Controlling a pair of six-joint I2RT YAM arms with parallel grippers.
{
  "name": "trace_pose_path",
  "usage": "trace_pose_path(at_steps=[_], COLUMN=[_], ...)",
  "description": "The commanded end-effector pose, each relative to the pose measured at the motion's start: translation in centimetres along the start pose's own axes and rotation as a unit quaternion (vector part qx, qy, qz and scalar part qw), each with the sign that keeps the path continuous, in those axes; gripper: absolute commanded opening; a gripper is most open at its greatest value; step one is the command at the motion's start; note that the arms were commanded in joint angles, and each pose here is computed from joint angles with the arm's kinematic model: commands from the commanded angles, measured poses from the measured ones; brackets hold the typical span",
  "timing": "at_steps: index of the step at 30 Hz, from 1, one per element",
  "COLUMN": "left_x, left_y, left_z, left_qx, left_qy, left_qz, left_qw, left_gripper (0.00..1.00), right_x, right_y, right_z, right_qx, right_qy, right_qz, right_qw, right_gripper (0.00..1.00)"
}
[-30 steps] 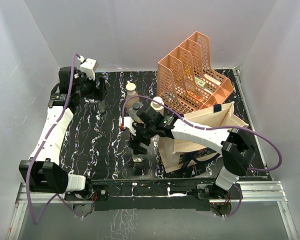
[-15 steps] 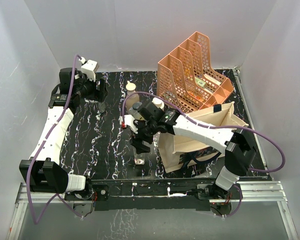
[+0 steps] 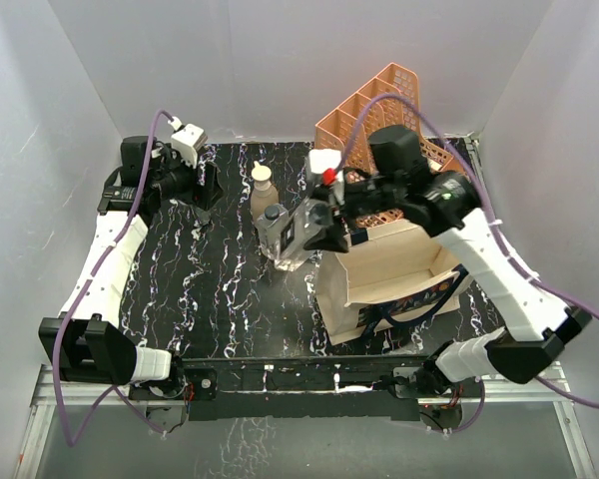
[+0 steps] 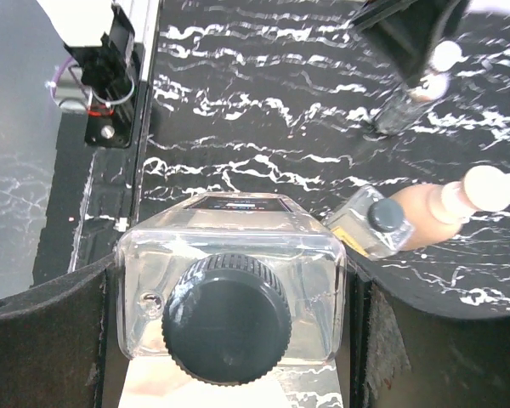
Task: Place the personal care products into the canvas bag
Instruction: Pick up the care product from the center of the board, then place the care product in the canvas bag.
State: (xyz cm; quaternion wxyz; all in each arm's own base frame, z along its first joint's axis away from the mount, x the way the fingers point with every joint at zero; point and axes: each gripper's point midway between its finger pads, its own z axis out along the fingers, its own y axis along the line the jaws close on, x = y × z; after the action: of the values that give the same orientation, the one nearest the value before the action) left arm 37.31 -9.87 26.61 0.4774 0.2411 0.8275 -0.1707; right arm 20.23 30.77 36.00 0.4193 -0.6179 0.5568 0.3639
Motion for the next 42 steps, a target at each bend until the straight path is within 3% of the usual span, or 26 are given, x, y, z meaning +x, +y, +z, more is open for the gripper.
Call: trace_pose_path(at_steps=[1,10,19,29,34,42], left_x=[-1.6,-1.7,-1.9,-2.7,-3.7,-1.3], left_y=[-1.2,-4.5,-10.9,-17.7,-21.6,-25.8], left_z=[-0.3,0.3,0.2,-2.2,-2.8,-1.7], left_qx=[0.025,0.066,0.182,0.303,0.355,0.414], left_qy=[-0.019,0.007,0.013,0.006,-0.001,0.038], left_qz=[0.018,0.066,0.115,0.178,0.182,0.214], left_qw=[0.999,0.996,0.977,0.936,0.917,0.884], left_gripper=[0.78,0.78,0.74,0.72,0.71,0.69], right_x=[-7.7,-8.9,-5.5,-2.2,-1.0,0.8], right_y=[1.2,-0.5,-1.0,0.4,1.1,2.3], right_z=[-6.5,-15.1,-18.2,-19.3,-18.2,-16.4], right_qx=[0.021,0.191,0.261,0.267,0.23,0.177], right_qy=[-0.109,-0.1,-0.043,0.003,0.003,-0.011], right_qz=[-0.085,-0.105,-0.099,-0.096,-0.082,-0.046], right_qw=[0.99,0.971,0.959,0.959,0.97,0.983], right_gripper=[0.08,0.08,0.08,0.08,0.08,0.08])
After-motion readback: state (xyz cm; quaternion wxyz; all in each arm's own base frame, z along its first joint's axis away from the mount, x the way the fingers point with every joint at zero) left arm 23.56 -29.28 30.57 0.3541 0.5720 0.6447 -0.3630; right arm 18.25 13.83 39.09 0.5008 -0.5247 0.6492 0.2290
